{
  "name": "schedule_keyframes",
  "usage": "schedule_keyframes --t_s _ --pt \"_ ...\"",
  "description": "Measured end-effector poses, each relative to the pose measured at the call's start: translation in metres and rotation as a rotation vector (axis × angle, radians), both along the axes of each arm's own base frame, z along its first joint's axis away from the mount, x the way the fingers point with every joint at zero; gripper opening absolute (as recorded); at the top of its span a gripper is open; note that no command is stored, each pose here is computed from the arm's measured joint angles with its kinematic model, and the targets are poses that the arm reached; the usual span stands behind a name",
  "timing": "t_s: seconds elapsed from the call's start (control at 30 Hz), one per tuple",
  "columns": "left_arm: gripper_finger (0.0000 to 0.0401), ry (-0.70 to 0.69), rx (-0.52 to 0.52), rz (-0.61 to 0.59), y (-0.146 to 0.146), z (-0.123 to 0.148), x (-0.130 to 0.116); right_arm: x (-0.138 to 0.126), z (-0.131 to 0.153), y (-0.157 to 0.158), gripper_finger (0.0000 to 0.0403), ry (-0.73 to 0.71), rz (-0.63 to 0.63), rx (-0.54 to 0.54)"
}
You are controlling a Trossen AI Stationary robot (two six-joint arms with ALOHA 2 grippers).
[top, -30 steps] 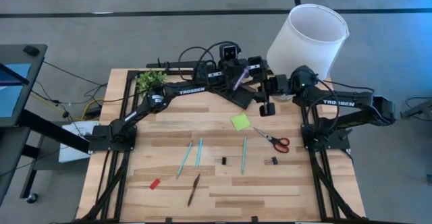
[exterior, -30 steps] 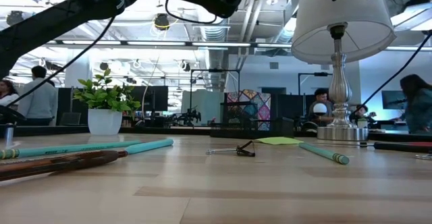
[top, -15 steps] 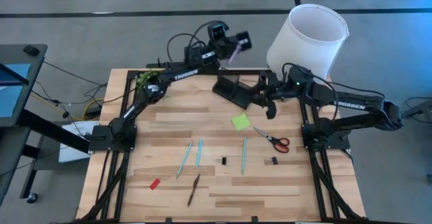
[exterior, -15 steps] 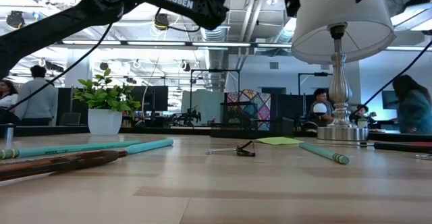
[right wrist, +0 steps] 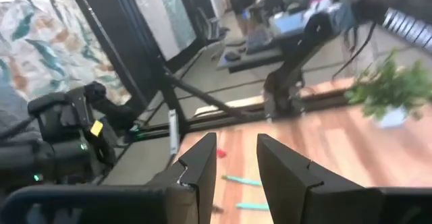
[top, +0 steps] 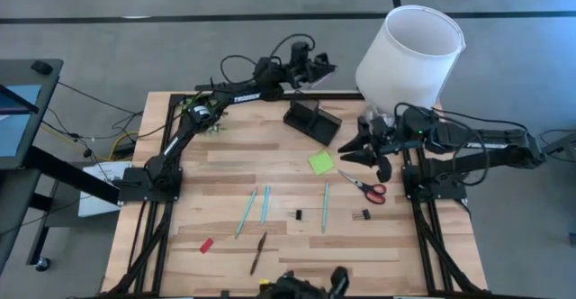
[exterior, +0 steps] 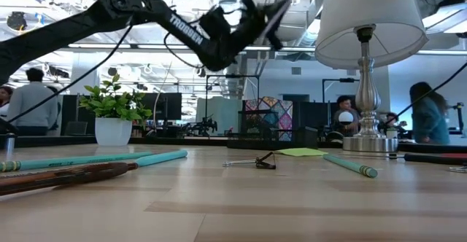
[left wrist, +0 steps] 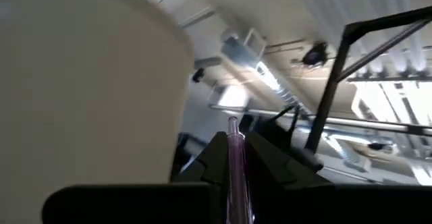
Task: Pick and place office supplies into organizer
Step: Put the purple pen into the black desk organizer
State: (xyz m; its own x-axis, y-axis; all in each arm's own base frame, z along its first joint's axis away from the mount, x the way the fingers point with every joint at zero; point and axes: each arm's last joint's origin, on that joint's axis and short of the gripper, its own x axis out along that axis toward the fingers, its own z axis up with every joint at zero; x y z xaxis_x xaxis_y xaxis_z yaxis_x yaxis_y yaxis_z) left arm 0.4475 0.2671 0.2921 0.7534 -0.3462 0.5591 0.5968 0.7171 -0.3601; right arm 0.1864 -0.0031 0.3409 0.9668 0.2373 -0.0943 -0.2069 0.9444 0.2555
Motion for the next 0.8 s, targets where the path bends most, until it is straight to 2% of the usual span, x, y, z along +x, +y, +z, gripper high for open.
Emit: schedule_keyframes --t_s 0.27,0.43,0.6,0.8 --pt "0.0018 0.292 -0.004 0.064 0.047 -0.044 -0.014 -0.015 0.005 -0.006 0.0101 -0.05 -0.056 -0.201" --pt "0.0018 0.558 -0.081 -0.022 0.06 -0.071 -0.014 -0.026 0.004 -0.021 0.0101 -0.028 -0.145 -0.307" --pt "0.0018 0.663 -0.134 -0.053 0.059 -0.084 -0.012 -0.039 0.006 -0.039 0.0101 -0.013 -0.259 -0.317" --pt "0.0018 0.759 -0.16 -0.049 0.06 -0.091 -0.011 -0.062 0.009 -0.049 0.0101 -0.019 -0.352 -0.407"
